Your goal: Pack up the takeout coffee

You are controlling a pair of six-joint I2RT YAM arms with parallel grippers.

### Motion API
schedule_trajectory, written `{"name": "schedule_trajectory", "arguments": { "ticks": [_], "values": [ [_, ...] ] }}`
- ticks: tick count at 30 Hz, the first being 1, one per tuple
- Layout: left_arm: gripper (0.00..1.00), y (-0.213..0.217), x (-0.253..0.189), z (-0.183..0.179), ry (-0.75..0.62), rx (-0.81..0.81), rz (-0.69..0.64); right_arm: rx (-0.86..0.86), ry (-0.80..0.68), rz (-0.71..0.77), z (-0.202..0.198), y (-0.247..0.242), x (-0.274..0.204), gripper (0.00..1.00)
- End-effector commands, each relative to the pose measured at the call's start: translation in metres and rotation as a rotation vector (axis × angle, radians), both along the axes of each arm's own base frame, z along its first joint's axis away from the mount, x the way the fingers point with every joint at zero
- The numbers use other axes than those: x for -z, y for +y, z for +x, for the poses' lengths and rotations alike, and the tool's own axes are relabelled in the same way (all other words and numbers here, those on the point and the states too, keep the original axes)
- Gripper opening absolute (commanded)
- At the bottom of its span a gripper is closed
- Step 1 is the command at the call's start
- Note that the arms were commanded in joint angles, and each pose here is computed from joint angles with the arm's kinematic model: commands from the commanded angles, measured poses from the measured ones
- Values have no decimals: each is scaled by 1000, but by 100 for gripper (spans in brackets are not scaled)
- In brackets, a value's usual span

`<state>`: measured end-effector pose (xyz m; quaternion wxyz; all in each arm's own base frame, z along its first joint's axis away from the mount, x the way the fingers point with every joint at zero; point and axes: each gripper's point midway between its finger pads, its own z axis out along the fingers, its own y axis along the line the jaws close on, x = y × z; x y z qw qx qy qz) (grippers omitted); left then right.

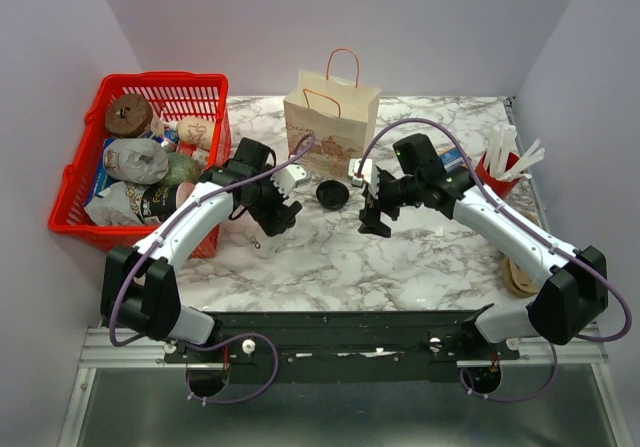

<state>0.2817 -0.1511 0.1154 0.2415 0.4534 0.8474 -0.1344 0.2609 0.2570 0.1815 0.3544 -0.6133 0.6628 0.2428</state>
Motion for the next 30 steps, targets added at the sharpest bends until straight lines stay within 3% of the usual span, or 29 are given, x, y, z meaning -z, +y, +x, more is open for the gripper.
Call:
{"name": "schedule_trajectory", "arguments": {
  "ticks": [1, 9, 21, 30],
  "values": [
    [99, 0, -17, 3, -63, -34, -35, 25, 27, -7, 3, -1, 5, 100],
    [99, 2, -6, -26, -22, -58, -92, 30, 26, -4, 7, 0, 4, 100],
    [99, -2, -25, -14, -76, -68, -120, 42, 29, -2, 9, -1, 3, 100],
    [99, 30, -51, -60, -136, 60, -28, 209, -3, -142, 14, -91, -7, 99]
  ]
}}
